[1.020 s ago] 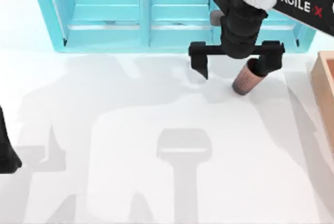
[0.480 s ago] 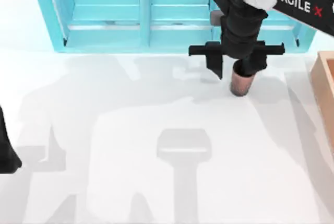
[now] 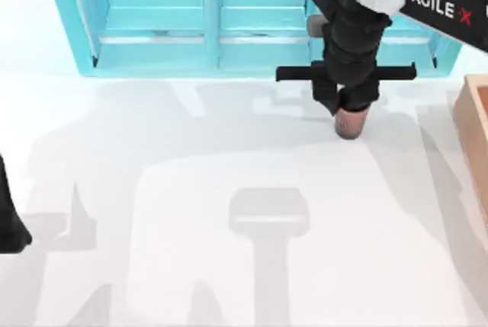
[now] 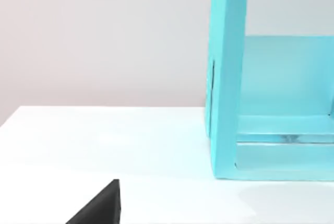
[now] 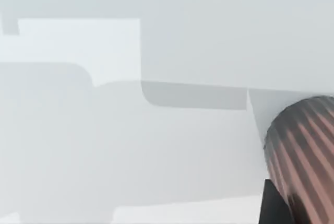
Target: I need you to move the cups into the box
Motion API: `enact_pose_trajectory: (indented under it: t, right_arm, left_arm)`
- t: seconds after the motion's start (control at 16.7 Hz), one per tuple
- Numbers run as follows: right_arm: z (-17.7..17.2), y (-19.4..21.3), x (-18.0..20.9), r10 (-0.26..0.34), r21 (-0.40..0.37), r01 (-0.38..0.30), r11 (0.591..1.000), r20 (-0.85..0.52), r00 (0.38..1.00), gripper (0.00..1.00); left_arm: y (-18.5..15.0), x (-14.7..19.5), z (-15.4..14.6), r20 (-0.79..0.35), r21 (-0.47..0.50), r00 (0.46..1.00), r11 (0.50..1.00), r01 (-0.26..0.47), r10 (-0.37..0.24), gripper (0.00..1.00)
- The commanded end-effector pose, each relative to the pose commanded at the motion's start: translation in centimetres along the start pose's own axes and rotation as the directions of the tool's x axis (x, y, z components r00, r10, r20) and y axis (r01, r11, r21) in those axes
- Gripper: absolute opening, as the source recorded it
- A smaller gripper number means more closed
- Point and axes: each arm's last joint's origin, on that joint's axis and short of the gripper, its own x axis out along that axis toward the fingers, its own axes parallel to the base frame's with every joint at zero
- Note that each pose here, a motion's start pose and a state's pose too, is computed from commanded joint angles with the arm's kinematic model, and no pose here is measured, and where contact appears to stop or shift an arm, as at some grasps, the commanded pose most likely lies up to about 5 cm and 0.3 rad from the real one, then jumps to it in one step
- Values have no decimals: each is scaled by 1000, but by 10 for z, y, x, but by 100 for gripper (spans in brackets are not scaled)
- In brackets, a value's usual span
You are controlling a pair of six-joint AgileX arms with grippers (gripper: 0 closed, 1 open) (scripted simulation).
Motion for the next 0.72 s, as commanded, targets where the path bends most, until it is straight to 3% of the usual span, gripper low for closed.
enact_pose_trajectory:
  t: [0.36, 0.72]
  right_arm:
    - [0, -3, -7, 7, 9, -7, 1000, 0, 1000, 0]
    - [-4, -50, -44, 3, 57, 3, 998, -101, 995, 0]
  left_arm:
    - [0, 0, 0, 0, 0, 1000, 1000, 0, 0, 100]
    - [0, 0, 0, 0, 0, 1000, 1000, 0, 0, 100]
